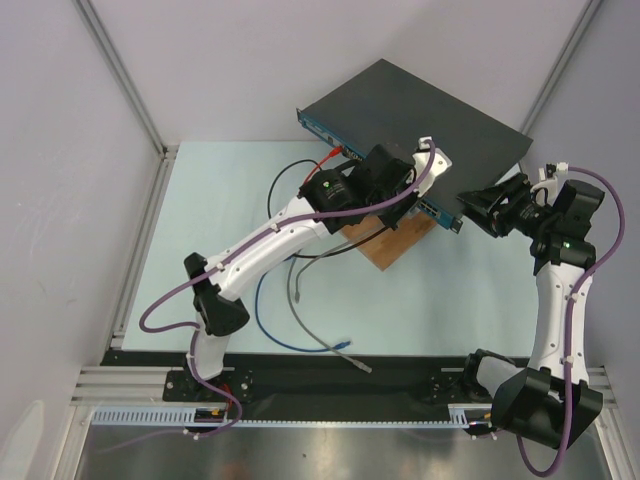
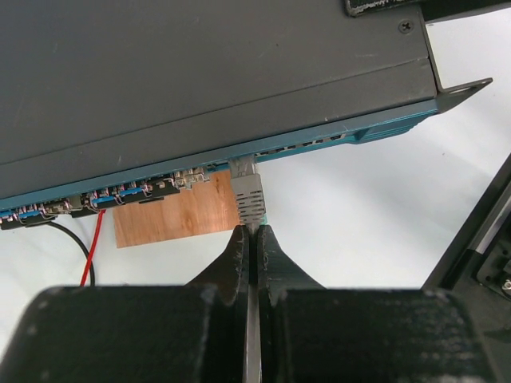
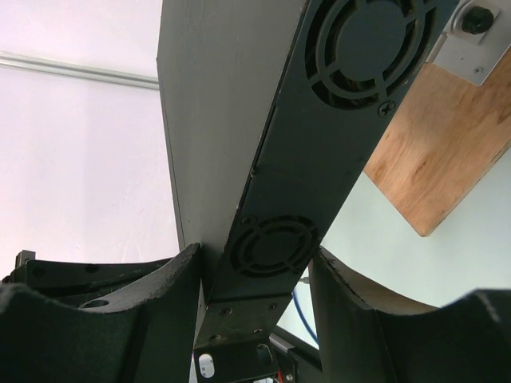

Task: Insert the plug into the switch port

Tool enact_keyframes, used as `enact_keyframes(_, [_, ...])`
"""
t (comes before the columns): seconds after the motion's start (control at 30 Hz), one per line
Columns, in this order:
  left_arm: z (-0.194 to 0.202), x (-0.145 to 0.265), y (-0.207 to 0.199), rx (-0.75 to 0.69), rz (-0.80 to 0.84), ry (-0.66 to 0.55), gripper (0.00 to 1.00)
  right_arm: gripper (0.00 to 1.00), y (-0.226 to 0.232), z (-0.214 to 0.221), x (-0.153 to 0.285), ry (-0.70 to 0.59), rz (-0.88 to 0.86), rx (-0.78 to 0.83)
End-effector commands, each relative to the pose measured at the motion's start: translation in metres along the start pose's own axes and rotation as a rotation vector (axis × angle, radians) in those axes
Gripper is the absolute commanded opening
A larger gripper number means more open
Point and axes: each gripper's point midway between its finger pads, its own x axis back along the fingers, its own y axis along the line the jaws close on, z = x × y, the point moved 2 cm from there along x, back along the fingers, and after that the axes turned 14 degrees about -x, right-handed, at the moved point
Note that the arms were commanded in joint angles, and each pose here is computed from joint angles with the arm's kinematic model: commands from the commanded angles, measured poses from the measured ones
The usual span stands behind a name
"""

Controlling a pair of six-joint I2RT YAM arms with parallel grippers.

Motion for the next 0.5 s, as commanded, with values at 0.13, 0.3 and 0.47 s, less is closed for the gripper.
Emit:
enact_keyframes(0.13, [-0.121,0.016,0.086,0.033,-0.312,-0.537,0.0,0.0,0.005,0.037,-0.008,0.183,-0.056,0.075])
enact_keyframes(0.3, [-0.133,0.031,0.092,0.056,-0.34,-0.587,0.0,0.0,0.005,0.036,-0.008,0.185,-0.057,0.075])
enact_keyframes(0.47, [-0.13,0.03,0.093,0.077,-0.35,-0.58,0.0,0.0,0.007,0.035,-0.008,0.184,-0.06,0.075])
